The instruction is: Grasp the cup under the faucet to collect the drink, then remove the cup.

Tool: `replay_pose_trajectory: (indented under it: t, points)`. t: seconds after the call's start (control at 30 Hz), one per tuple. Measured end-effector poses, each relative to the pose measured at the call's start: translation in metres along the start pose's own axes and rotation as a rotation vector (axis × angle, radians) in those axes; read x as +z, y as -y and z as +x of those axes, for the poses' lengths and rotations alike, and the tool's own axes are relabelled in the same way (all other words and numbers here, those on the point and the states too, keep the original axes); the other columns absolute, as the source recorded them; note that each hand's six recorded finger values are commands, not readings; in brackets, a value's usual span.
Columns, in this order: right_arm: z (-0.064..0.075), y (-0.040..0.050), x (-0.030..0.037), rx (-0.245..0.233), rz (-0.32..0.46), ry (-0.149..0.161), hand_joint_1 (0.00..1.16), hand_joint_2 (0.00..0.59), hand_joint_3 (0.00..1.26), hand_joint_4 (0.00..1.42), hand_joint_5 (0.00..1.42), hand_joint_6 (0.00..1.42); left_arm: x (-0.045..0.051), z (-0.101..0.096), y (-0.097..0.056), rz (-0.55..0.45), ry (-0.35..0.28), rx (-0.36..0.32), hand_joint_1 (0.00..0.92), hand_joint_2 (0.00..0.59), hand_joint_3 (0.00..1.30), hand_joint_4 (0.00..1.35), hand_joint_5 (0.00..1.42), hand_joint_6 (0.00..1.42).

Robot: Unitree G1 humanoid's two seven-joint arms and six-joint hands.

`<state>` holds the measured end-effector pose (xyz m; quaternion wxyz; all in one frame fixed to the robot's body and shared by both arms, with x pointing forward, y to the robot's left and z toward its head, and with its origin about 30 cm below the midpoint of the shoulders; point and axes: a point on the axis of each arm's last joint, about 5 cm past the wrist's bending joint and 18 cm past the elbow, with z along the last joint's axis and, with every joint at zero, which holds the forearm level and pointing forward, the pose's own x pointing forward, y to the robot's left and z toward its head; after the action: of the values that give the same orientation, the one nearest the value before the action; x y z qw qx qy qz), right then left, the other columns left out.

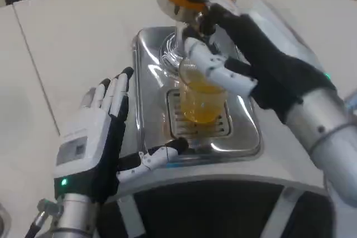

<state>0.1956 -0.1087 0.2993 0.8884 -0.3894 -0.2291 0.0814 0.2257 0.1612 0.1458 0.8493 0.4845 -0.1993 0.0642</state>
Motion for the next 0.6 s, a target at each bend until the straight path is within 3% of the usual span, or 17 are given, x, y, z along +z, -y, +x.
replay_pose_trajectory:
  t: [0.03,0.17,0.27,0.43,0.6]
  points:
    - [-0.001,-0.0009,-0.0005,-0.003,0.005,-0.001,0.29,0.561,0.07,0.0,0.0,0.08,0.0,0.0,0.0,0.0,0.0,0.0,0.139,0.052,0.0,0.0,0.0,0.0]
    - [-0.009,-0.0026,-0.0051,-0.09,0.014,-0.006,0.33,0.57,0.06,0.0,0.0,0.06,0.0004,0.001,0.001,-0.001,0.003,-0.003,0.107,0.055,0.0,0.0,0.0,0.0]
    - [-0.015,0.0002,-0.0075,-0.104,-0.033,-0.003,0.34,0.561,0.04,0.0,0.0,0.06,0.0013,0.002,0.002,-0.003,0.007,-0.006,0.074,0.068,0.0,0.0,0.0,0.0]
    - [-0.042,0.003,-0.0175,-0.072,-0.233,0.001,0.43,0.562,0.04,0.0,0.0,0.06,0.002,0.003,0.005,-0.014,0.01,-0.022,0.067,0.069,0.0,0.0,0.0,0.0]
    - [-0.068,0.0017,-0.0285,-0.013,-0.37,-0.025,0.46,0.556,0.01,0.0,0.0,0.05,0.0036,0.007,0.006,-0.02,0.022,-0.024,0.066,0.069,0.0,0.0,0.0,0.0]
